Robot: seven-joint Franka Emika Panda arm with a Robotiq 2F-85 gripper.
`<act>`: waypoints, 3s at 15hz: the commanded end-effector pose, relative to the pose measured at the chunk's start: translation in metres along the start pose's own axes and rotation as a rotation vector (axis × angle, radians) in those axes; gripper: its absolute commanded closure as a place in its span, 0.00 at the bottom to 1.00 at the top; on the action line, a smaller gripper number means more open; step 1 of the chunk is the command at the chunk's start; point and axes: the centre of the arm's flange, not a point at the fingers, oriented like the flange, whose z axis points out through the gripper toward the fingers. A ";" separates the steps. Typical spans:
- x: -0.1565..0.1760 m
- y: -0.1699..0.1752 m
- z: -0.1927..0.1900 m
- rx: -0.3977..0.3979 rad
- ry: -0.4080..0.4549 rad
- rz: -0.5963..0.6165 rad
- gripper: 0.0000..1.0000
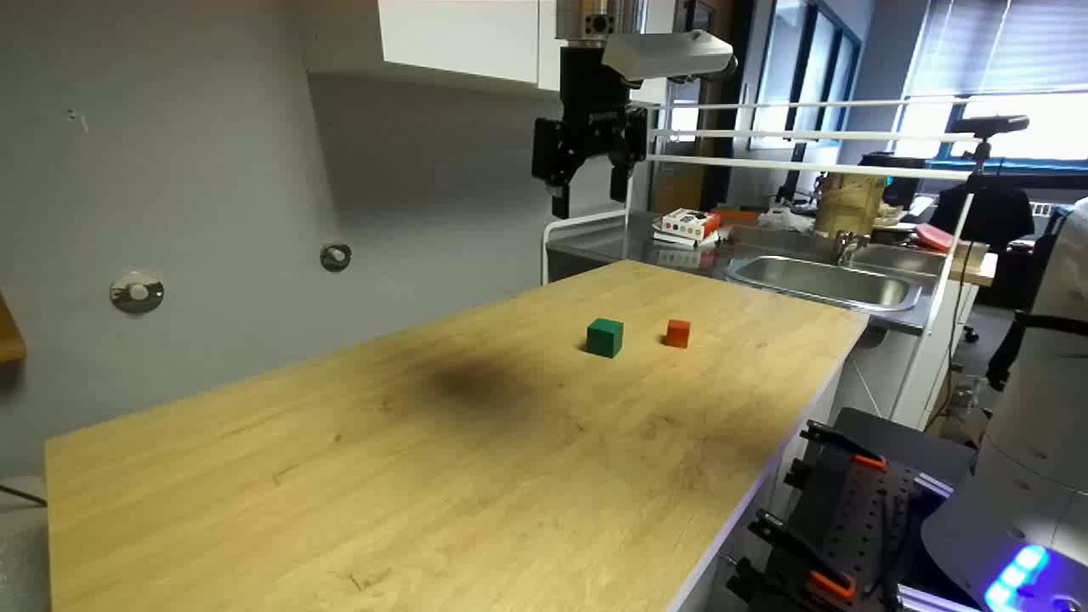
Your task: Put the orange block on top of the green block
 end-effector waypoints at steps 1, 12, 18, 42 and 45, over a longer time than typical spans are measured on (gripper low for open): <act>0.000 0.000 0.000 0.000 0.001 0.000 0.00; 0.000 0.000 -0.002 0.001 0.003 0.000 0.00; 0.006 0.006 0.005 0.001 -0.002 0.013 0.00; 0.018 0.252 0.230 0.293 -0.186 0.483 0.00; 0.008 0.268 0.249 0.318 -0.209 0.549 0.00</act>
